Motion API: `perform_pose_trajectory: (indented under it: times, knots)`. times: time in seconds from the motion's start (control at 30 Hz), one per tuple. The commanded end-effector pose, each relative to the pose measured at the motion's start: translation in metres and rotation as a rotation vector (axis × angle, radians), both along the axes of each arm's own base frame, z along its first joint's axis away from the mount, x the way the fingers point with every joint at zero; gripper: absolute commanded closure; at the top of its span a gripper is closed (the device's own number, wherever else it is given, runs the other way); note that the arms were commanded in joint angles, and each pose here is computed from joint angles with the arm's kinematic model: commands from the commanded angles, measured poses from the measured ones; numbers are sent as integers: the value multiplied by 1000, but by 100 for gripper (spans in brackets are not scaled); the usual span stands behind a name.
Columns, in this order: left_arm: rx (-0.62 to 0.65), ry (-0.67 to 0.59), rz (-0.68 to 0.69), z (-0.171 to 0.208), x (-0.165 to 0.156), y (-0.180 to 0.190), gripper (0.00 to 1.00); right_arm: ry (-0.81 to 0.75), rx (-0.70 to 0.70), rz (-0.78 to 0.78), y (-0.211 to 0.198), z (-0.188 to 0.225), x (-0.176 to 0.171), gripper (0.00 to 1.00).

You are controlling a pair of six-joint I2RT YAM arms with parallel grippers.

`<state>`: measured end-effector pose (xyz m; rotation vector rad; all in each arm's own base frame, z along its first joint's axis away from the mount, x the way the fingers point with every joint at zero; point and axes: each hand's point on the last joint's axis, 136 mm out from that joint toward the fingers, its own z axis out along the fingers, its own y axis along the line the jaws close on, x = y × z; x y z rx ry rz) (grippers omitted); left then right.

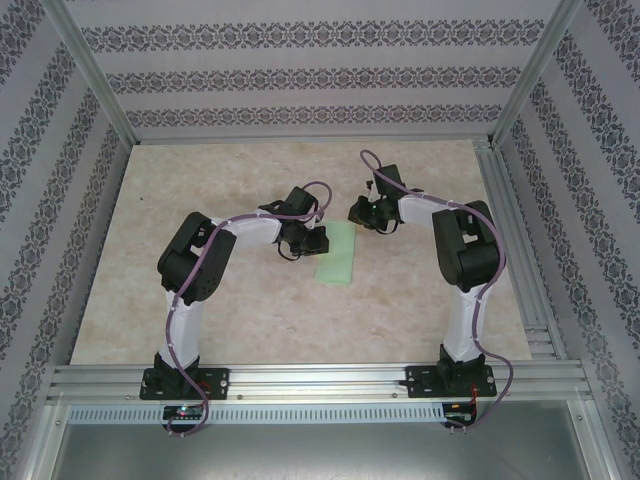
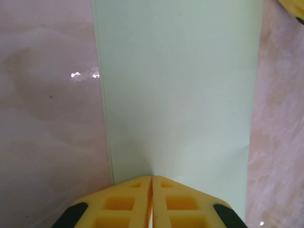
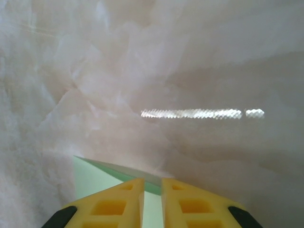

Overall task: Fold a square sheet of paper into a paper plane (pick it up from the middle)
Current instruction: Fold the square sheet of paper in half at the center of the table, then move the square sheet of paper to the center of the table.

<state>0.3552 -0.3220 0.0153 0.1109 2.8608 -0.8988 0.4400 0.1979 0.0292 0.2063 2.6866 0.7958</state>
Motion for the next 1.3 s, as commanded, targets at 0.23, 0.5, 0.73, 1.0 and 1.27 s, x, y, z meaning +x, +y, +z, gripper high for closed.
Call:
perform_pose_trajectory:
  times: [0.23, 0.5, 0.73, 1.0, 1.27]
  knots:
    - [230, 164, 5, -68, -45, 40, 89, 16, 59, 82, 22, 35, -71, 82]
    - [229, 162, 8, -67, -45, 39, 89, 160, 89, 140, 38, 12, -133, 84]
    - [225, 157, 13, -65, -43, 39, 89, 270, 11, 135, 25, -26, -159, 85]
    - [122, 93, 39, -30, -28, 27, 87, 251, 10, 238, 41, -33, -157, 85]
    - [3, -34, 65, 38, -1, 23, 75, 190, 52, 396, 74, -21, -157, 85]
